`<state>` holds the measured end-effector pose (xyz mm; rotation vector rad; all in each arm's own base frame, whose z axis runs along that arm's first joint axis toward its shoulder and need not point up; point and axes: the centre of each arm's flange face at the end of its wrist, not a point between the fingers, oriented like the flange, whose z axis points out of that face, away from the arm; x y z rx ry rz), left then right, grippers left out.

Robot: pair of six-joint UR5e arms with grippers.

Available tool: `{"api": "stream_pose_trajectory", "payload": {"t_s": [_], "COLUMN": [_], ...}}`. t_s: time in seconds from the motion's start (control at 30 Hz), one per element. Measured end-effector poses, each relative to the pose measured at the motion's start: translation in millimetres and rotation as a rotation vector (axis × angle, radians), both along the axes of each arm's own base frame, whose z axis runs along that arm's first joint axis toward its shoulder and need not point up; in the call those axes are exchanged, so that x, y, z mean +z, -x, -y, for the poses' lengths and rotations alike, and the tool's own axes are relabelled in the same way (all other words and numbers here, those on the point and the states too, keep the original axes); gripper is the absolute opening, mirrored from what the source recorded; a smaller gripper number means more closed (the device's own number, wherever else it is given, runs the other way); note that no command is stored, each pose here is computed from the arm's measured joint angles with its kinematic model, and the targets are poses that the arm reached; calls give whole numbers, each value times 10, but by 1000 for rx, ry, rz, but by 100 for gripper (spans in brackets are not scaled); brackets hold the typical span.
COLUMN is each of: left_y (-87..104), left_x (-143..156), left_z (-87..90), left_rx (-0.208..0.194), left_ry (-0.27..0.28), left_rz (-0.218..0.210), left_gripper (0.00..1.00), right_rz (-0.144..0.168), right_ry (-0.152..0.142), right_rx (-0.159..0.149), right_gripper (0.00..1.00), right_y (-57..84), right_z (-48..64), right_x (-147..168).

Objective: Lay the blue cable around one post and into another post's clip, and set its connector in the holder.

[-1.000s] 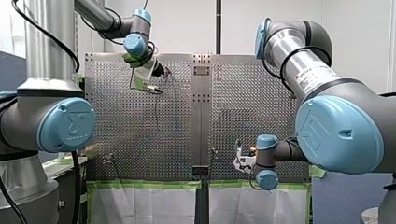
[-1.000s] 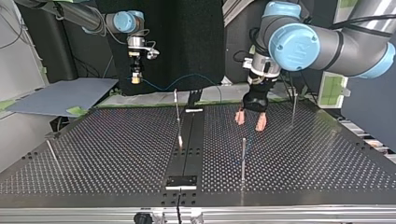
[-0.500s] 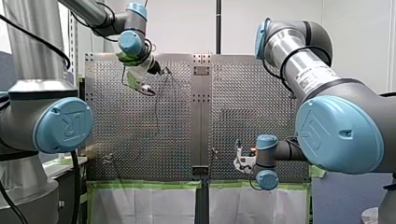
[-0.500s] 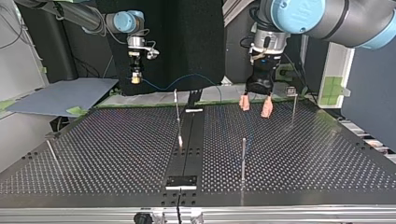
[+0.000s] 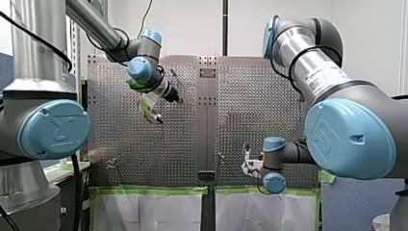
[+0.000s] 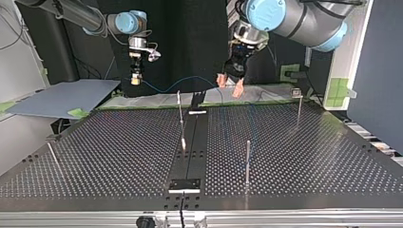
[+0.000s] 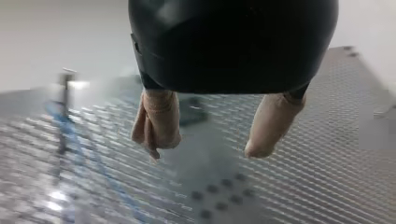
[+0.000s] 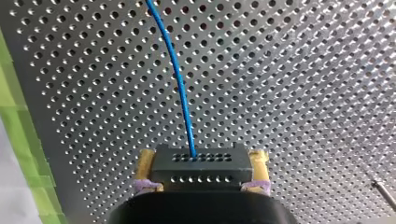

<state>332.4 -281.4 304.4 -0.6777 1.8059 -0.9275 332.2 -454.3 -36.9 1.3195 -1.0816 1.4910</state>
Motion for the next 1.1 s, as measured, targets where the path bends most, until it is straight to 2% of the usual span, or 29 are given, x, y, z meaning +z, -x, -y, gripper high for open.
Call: {"api": "stream_pose_trajectory", "payload": {"t_s": [0.17,0.43,0.73,0.93,1.1], "left_y": [168,466,862,1154,1421], "left_x": [-401,-945,-1494,-1821,-2082], "left_z": [125,228,258,224,160], "left_rx": [-34,-65,-103,-132,-160], "left_ry": [-79,-204,-350,-451,-543], "left_rz": [-28,-60,-87,-101,-109], "left_gripper": [100,100,100,100,100], "right_rz": [3,4,-6,-24,-35], "right_ry": [8,11,-11,-35,-47], "right_rx": [3,16,21,24,26], "right_gripper": [12,12,12,12,12], "right_y": [-24,-42,-41,-64,-85], "right_z": [13,15,-8,-73,-200], "right_x": [78,93,70,37,4]}}
